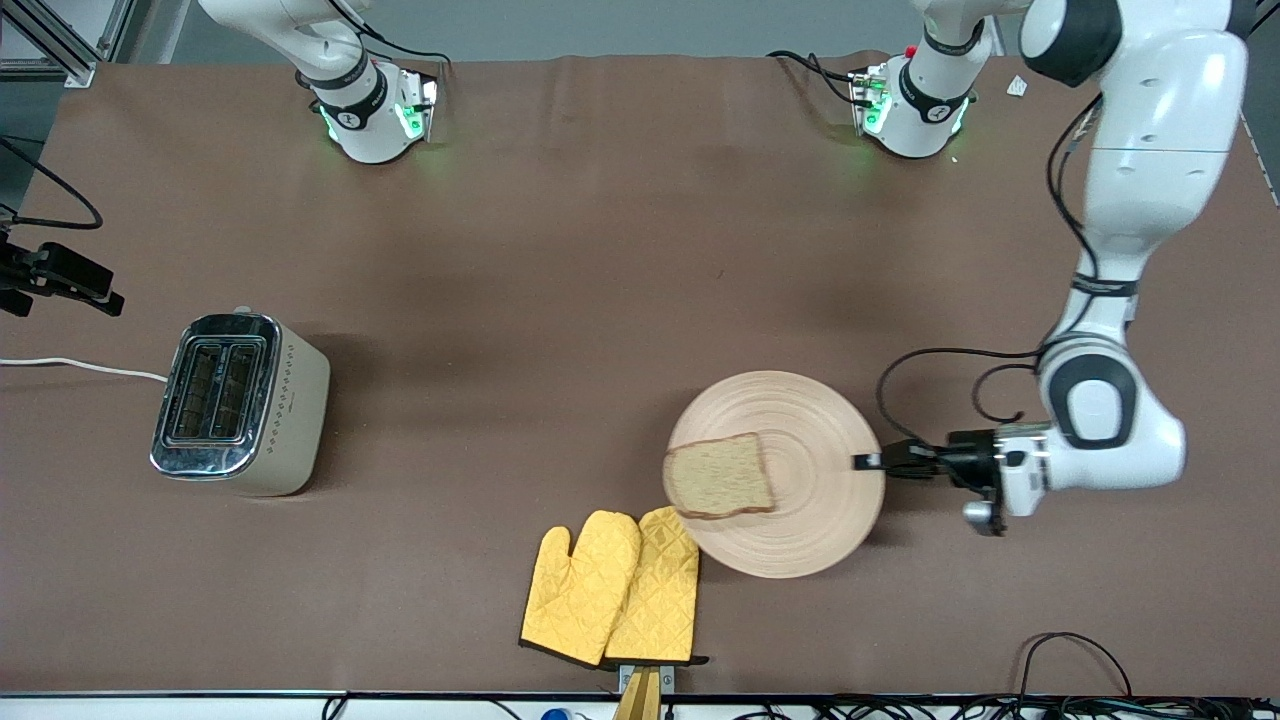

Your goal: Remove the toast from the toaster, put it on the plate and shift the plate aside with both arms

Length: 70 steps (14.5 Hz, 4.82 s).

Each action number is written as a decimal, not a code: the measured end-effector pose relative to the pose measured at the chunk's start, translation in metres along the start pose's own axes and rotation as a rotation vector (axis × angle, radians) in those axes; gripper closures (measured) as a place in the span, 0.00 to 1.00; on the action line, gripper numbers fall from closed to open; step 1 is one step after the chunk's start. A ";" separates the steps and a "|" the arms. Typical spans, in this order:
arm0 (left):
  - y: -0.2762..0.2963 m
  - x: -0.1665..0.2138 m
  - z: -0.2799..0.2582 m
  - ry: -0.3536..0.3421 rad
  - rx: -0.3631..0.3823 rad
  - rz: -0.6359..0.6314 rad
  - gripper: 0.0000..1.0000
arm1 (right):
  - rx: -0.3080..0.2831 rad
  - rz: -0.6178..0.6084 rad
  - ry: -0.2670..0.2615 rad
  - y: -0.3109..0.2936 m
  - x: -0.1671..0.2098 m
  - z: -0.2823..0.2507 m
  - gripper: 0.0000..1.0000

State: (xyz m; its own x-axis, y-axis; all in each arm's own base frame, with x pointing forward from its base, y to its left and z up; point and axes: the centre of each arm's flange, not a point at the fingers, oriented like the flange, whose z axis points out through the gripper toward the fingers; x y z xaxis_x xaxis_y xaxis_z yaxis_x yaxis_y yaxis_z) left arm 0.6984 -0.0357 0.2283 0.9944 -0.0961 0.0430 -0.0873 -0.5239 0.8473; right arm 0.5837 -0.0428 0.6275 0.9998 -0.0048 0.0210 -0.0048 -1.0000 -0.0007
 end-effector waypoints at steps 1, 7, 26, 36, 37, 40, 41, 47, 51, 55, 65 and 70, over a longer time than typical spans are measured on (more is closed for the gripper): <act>-0.013 -0.004 -0.026 0.005 0.014 -0.010 0.91 | 0.000 -0.002 0.000 -0.001 0.000 0.000 0.00; -0.068 -0.027 -0.133 0.125 0.041 -0.080 0.91 | 0.003 -0.001 -0.015 0.000 -0.005 -0.005 0.00; -0.176 -0.084 -0.139 0.068 0.029 -0.158 0.85 | 0.005 0.004 -0.037 0.003 -0.008 -0.003 0.00; -0.155 -0.062 -0.186 -0.045 0.276 -0.050 0.05 | 0.006 0.003 -0.042 0.002 -0.009 -0.003 0.00; -0.146 -0.056 -0.194 -0.054 0.313 -0.029 0.00 | 0.006 0.003 -0.042 0.002 -0.009 -0.003 0.00; -0.116 -0.038 -0.211 -0.069 0.400 0.043 0.00 | 0.006 0.003 -0.042 0.002 -0.009 -0.003 0.00; -0.105 -0.033 -0.214 -0.069 0.415 0.061 0.00 | 0.006 0.003 -0.042 0.002 -0.009 -0.003 0.00; -0.040 -0.017 -0.236 -0.056 0.517 0.091 0.00 | 0.006 0.003 -0.043 0.002 -0.009 -0.003 0.00; 0.063 -0.009 -0.238 -0.070 0.609 0.028 0.00 | 0.006 0.003 -0.043 0.002 -0.009 -0.003 0.00; 0.165 -0.005 -0.207 -0.072 0.743 -0.025 0.00 | 0.006 0.003 -0.044 0.002 -0.009 -0.003 0.00; 0.347 -0.072 -0.177 -0.020 1.005 -0.055 0.00 | 0.006 0.003 -0.046 0.002 -0.009 -0.002 0.00; 0.383 -0.133 -0.211 -0.034 1.024 -0.089 0.00 | 0.006 0.003 -0.047 0.002 -0.009 -0.002 0.00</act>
State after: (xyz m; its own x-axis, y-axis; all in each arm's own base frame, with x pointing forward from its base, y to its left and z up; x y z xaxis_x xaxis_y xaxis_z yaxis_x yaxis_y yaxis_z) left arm 0.5452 -0.0450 0.6586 0.9990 -0.0368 -0.0261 -0.0371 -0.9992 -0.0114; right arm 0.5746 -0.0446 0.6295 0.9996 -0.0078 -0.0261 -0.0080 -0.9999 -0.0070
